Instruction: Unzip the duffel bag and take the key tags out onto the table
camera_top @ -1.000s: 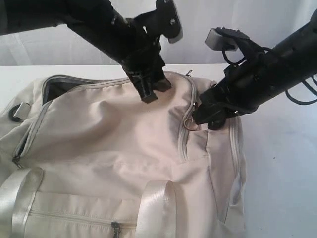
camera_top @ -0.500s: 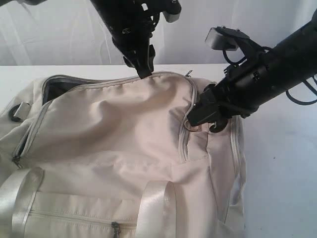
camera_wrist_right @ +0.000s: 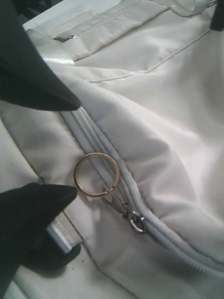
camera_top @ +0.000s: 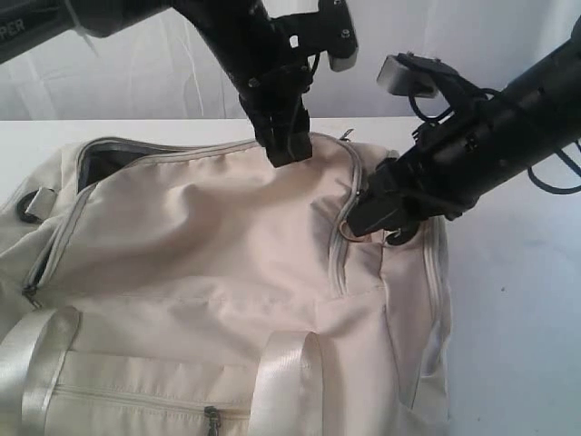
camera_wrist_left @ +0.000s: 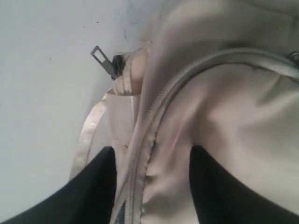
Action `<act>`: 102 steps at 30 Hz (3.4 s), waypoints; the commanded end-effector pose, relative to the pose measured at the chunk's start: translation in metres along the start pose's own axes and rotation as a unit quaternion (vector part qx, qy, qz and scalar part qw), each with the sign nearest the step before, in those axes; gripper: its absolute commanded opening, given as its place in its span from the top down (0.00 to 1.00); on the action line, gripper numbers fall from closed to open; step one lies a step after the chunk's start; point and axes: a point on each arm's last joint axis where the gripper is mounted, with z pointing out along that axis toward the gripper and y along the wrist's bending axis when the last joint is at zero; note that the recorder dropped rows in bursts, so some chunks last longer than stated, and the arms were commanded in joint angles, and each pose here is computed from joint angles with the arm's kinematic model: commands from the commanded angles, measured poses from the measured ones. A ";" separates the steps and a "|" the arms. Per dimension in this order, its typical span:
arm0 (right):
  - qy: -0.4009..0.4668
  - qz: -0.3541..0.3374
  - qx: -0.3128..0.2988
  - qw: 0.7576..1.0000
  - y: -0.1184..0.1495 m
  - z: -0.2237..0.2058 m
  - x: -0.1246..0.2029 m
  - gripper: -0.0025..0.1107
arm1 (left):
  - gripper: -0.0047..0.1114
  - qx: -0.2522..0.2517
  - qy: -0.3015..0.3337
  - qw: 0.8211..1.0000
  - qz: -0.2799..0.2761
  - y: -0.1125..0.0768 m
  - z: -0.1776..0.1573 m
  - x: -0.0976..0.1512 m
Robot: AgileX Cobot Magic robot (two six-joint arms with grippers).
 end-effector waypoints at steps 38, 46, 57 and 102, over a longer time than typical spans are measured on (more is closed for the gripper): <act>-0.010 0.002 0.002 1.000 -0.016 0.021 -0.005 0.54 | 0.96 0.045 0.011 0.999 -0.017 -0.023 -0.076 0.000; -0.017 0.031 0.010 0.999 -0.027 0.035 -0.007 0.47 | 0.96 0.049 0.004 0.999 -0.017 -0.026 -0.085 -0.001; 0.008 0.026 -0.022 0.999 -0.014 0.023 -0.006 0.98 | 0.96 0.051 0.004 0.999 -0.018 -0.026 -0.085 -0.001; 0.138 -0.137 -0.073 0.978 0.079 0.005 0.035 0.98 | 0.96 -0.100 0.091 0.986 -0.095 0.008 -0.053 0.016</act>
